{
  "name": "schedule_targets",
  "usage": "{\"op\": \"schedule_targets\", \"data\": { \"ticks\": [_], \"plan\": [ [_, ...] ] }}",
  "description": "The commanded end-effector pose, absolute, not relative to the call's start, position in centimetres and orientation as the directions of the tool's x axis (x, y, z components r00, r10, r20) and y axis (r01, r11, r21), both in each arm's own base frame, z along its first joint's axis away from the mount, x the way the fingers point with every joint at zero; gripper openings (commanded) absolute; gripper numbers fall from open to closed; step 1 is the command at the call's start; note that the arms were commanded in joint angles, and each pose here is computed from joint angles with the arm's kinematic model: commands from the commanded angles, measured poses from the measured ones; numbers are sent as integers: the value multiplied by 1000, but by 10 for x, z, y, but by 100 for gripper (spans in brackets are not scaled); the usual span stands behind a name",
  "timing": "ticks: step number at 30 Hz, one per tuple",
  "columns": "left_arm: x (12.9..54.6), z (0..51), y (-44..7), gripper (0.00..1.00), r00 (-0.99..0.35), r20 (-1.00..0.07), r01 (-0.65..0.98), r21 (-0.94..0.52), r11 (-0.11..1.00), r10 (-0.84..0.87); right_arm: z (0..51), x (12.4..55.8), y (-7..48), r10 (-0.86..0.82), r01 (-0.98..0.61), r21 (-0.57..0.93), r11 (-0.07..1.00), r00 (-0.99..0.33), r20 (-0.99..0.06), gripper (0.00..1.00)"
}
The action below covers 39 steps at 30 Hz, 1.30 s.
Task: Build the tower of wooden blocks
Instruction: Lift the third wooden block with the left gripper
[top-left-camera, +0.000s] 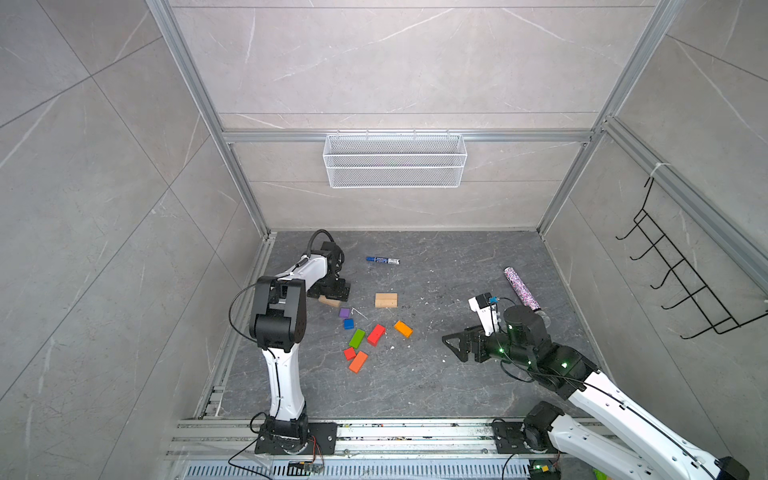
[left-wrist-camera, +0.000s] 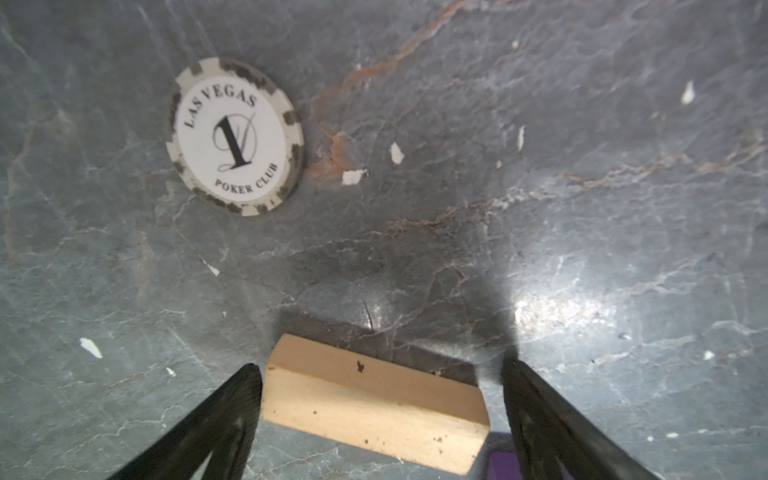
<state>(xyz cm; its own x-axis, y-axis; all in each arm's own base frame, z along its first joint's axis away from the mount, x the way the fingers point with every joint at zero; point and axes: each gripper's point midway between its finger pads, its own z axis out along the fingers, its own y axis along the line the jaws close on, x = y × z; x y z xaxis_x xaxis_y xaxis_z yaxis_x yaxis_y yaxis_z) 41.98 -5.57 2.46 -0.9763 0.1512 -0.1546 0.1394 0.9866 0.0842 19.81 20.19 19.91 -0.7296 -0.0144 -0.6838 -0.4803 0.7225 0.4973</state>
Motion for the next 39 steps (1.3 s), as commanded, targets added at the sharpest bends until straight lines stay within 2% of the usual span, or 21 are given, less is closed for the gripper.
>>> {"op": "schedule_targets", "data": {
  "ticks": [1,7,18,25,39],
  "plan": [
    [410,21,-57,91,-986,-118,114,58,992,120,195,196,199,-29,-483,479,733,-726,-687,99],
    [396,21,-51,89,-995,-79,57,102,993,65,194,195,199,-27,-480,484,732,-729,-684,99],
    [378,18,-52,88,-996,-62,-64,76,995,-60,194,194,199,-27,-481,485,731,-730,-683,99],
    [377,16,-51,92,-997,-70,-44,89,995,-38,194,197,201,-25,-478,488,730,-733,-680,99],
    [397,10,-55,90,-994,-108,6,81,997,15,193,193,198,-40,-480,481,734,-737,-675,99]
  ]
}}
